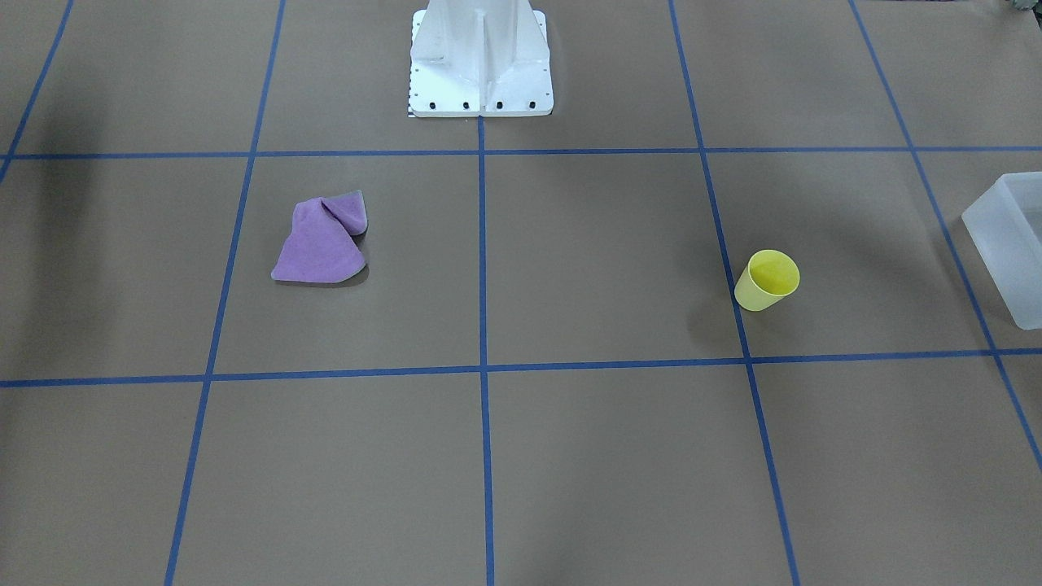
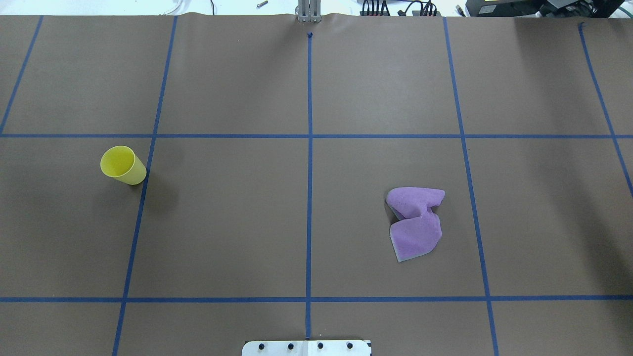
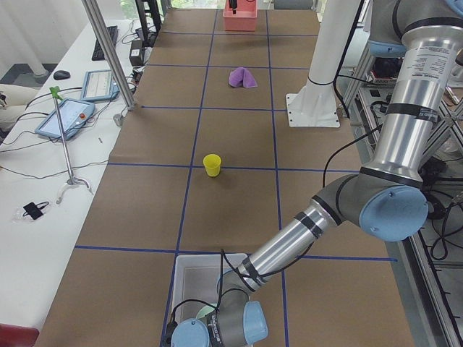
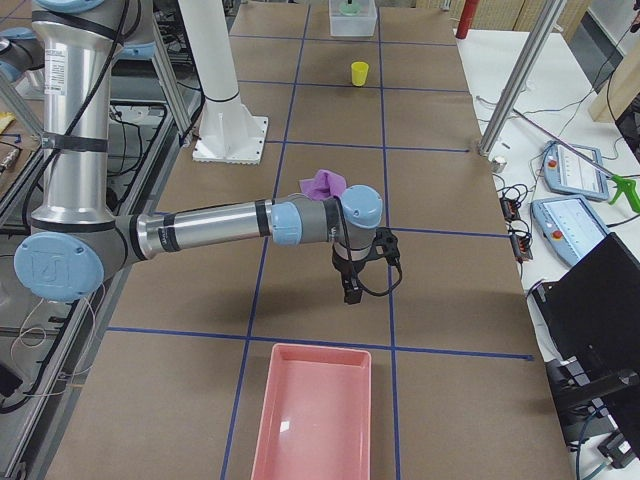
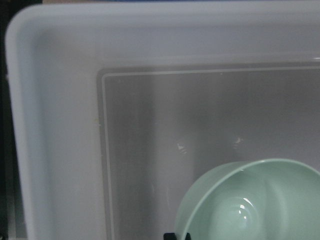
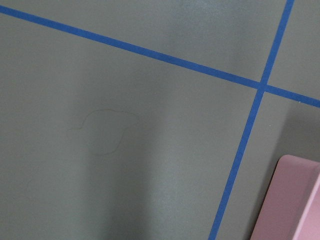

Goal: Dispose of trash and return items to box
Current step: 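Release the bowl in the clear bin and raise the left gripper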

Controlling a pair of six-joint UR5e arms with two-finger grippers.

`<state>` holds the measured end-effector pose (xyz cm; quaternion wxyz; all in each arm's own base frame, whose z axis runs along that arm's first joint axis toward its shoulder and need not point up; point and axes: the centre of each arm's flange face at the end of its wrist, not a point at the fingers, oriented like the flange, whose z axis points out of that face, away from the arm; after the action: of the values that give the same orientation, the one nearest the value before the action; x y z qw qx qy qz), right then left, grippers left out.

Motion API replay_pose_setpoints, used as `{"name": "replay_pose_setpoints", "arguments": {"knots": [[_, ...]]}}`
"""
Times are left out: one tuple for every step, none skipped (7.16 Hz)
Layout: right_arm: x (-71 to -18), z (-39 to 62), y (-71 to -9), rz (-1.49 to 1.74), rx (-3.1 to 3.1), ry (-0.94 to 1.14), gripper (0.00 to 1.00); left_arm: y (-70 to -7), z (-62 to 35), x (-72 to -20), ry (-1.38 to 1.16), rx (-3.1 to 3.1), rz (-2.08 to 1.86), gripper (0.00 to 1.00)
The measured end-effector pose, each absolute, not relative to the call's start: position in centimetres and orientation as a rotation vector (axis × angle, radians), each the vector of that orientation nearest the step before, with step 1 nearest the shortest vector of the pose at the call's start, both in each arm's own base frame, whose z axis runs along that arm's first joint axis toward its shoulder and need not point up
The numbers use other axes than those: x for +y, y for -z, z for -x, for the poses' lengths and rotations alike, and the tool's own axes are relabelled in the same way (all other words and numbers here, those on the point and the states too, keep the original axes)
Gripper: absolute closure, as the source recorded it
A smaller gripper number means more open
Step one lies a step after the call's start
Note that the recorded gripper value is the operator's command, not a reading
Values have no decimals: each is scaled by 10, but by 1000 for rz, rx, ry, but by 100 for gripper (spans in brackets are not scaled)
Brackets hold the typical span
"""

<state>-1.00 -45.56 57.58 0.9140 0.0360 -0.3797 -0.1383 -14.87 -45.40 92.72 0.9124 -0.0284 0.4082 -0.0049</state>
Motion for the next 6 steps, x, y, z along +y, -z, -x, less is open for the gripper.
{"name": "replay_pose_setpoints", "arguments": {"knots": [[-456,10,-577,-72,-782,285,0,-923,160,-456,30,843,42,23],[-456,10,-577,-71,-782,284,0,-915,171,-463,49,854,22,23],[-456,10,-577,-71,-782,284,0,-894,181,-479,68,884,3,23],[-457,11,-576,-74,-782,287,0,-859,188,-498,78,909,-19,23],[-459,12,-573,-80,-783,290,0,-814,191,-512,88,915,-50,23],[-461,12,-569,-88,-783,293,0,-766,183,-524,111,920,-76,7]]}}
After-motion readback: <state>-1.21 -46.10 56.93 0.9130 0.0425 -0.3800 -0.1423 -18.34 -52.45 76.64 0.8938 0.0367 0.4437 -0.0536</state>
